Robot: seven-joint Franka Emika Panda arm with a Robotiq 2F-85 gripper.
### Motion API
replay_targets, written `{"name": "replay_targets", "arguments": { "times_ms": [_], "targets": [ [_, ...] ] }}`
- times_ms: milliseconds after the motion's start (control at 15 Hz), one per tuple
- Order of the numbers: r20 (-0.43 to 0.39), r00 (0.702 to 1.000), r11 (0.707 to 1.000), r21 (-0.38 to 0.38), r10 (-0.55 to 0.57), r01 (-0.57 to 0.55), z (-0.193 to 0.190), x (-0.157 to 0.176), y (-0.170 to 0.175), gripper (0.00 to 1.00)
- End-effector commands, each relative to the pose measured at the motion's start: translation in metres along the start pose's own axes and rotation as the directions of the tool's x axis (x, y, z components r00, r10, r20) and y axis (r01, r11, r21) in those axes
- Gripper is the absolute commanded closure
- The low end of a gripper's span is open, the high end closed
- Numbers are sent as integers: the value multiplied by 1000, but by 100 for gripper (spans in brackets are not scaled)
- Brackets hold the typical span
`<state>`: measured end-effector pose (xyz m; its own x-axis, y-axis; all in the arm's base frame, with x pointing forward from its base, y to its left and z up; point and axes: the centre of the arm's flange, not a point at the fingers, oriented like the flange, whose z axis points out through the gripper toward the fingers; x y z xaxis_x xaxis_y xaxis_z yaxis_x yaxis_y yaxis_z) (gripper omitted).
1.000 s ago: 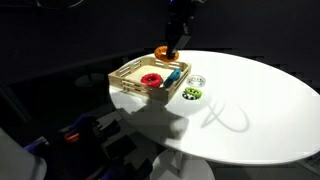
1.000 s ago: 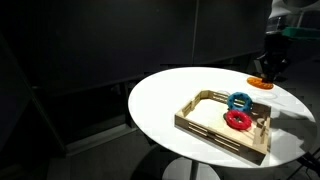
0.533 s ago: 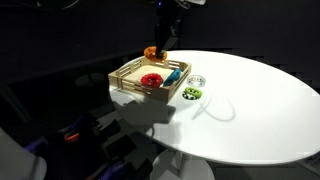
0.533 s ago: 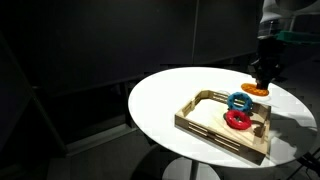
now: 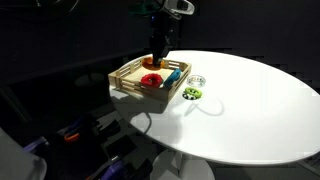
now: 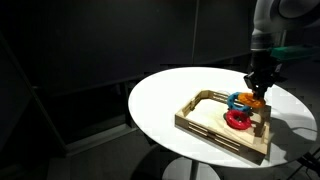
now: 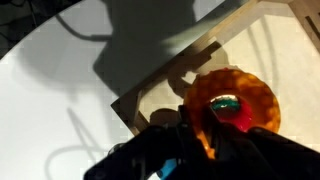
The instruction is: Put the orange ring in the crate
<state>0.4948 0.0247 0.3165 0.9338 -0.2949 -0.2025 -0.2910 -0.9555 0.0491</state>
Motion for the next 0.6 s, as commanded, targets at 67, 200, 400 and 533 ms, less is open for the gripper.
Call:
{"name": "replay_targets", "arguments": {
  "times_ms": [67,200,400,533],
  "targets": [
    [-41,999,998,-62,3,-6,8,-3,-7,49],
    [-31,999,998,-67,6,-8,9,-3,-5,34],
    [-16,1000,998,-62,12,-13,6,-2,4,10],
    [-1,1000,998,-56,15,-15,2,-2,14,0]
  ]
}}
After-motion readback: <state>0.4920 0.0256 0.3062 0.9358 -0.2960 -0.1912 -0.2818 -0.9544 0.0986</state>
